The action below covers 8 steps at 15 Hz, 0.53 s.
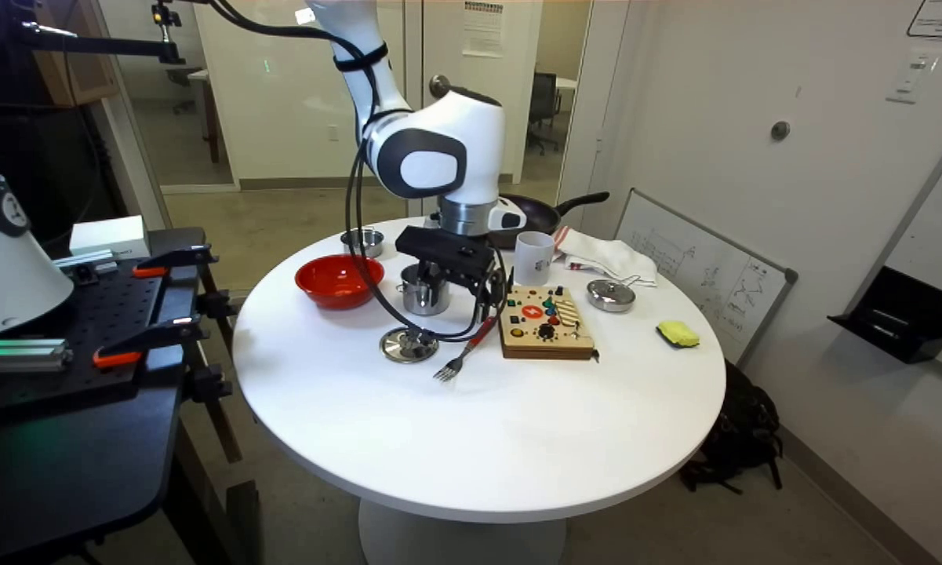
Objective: Pick up the lid from the pot and put it on the table, then pick up the folk and put it in the in the pot
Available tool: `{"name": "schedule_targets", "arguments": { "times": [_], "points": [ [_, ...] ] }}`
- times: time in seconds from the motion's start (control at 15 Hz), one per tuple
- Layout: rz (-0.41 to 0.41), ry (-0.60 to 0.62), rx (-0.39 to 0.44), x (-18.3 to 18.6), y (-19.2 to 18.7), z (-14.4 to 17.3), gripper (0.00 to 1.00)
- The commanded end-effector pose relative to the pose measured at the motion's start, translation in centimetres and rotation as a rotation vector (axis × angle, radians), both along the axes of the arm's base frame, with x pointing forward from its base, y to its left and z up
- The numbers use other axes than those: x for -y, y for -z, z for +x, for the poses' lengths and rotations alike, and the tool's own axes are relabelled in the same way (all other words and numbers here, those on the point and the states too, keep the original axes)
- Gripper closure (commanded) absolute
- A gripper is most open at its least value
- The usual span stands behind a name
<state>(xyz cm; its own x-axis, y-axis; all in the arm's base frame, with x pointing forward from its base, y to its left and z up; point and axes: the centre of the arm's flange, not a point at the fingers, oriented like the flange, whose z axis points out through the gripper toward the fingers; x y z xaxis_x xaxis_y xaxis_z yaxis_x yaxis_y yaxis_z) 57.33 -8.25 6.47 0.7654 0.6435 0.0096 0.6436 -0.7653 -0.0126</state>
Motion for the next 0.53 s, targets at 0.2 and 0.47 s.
{"name": "schedule_targets", "arguments": {
  "times": [0.2, 0.47],
  "points": [
    [-0.04, 0.05, 0.023, 1.6, 1.7, 2.2, 0.0],
    [-0.037, 0.068, 0.017, 1.7, 2.8, 2.8, 0.0]
  ]
}}
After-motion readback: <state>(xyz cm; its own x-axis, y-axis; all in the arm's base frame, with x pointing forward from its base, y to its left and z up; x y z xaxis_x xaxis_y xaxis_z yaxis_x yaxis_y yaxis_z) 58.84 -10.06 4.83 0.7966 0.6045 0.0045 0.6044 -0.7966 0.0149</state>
